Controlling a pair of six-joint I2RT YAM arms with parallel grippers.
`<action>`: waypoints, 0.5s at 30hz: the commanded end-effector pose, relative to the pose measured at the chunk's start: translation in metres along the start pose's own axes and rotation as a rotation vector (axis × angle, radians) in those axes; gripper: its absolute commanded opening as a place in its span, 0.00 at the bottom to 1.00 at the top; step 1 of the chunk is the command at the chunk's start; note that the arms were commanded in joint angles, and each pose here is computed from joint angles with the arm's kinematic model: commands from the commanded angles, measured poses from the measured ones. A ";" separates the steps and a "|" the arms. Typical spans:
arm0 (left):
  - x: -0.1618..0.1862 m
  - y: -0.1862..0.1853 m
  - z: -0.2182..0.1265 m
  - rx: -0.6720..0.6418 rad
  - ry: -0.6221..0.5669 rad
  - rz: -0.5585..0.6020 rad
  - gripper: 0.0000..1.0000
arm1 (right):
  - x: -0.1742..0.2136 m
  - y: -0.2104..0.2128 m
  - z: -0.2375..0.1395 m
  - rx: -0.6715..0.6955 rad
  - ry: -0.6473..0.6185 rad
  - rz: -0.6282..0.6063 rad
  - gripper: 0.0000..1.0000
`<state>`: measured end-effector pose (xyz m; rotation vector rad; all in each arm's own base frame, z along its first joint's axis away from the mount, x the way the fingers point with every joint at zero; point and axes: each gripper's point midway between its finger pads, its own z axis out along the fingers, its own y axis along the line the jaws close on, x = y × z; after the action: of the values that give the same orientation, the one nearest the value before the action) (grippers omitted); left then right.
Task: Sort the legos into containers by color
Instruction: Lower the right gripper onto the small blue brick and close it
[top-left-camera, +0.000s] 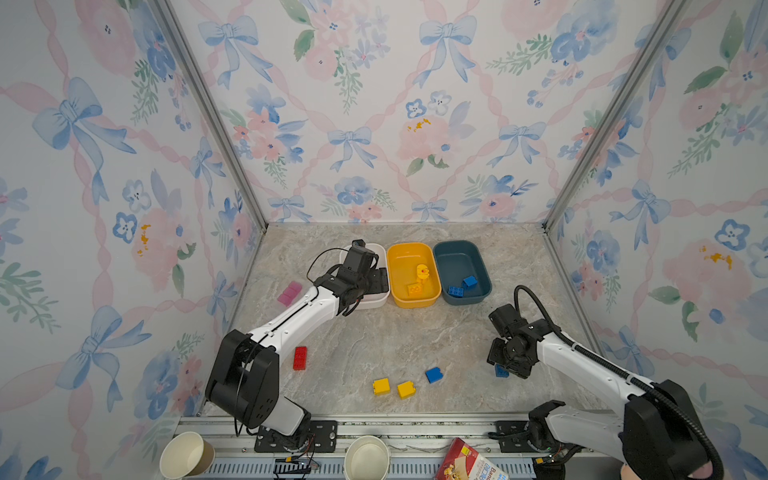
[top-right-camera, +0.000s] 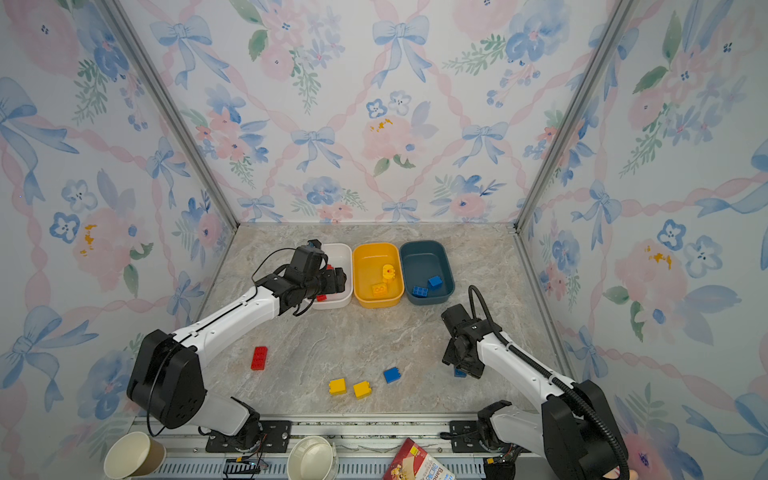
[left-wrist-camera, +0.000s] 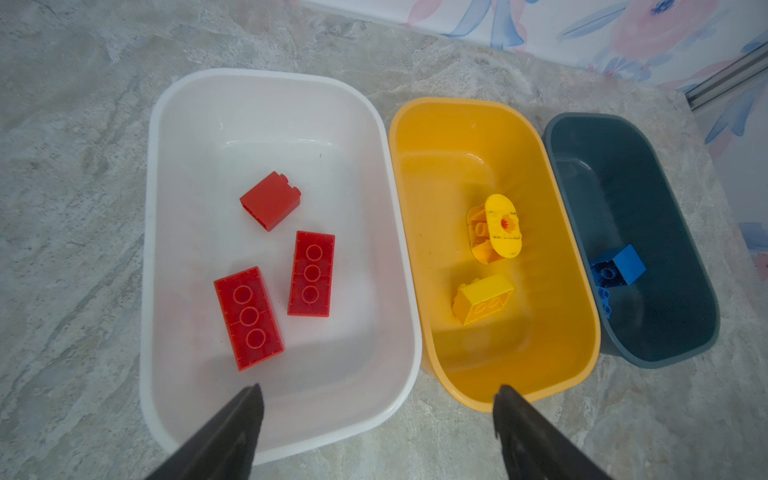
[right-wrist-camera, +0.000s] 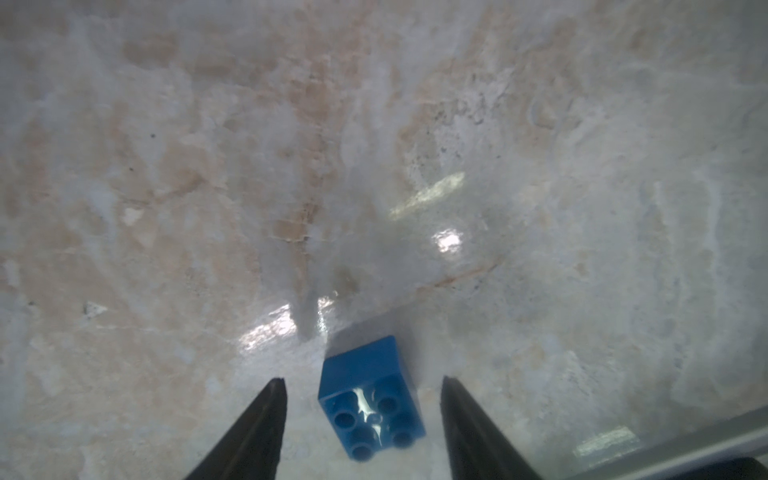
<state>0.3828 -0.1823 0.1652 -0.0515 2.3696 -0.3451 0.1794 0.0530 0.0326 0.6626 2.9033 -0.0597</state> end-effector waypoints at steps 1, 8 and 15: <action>-0.001 -0.003 -0.007 0.014 -0.013 -0.010 0.89 | 0.003 -0.004 0.007 0.008 0.012 0.007 0.60; 0.000 -0.002 -0.006 0.013 -0.010 -0.008 0.90 | 0.009 -0.006 0.012 0.010 0.027 0.000 0.58; 0.002 -0.001 -0.005 0.010 -0.006 -0.012 0.90 | 0.011 -0.004 0.015 0.011 0.036 -0.016 0.53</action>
<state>0.3820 -0.1819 0.1649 -0.0570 2.3695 -0.3475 0.1746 0.0539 0.0211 0.6616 2.9215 -0.0512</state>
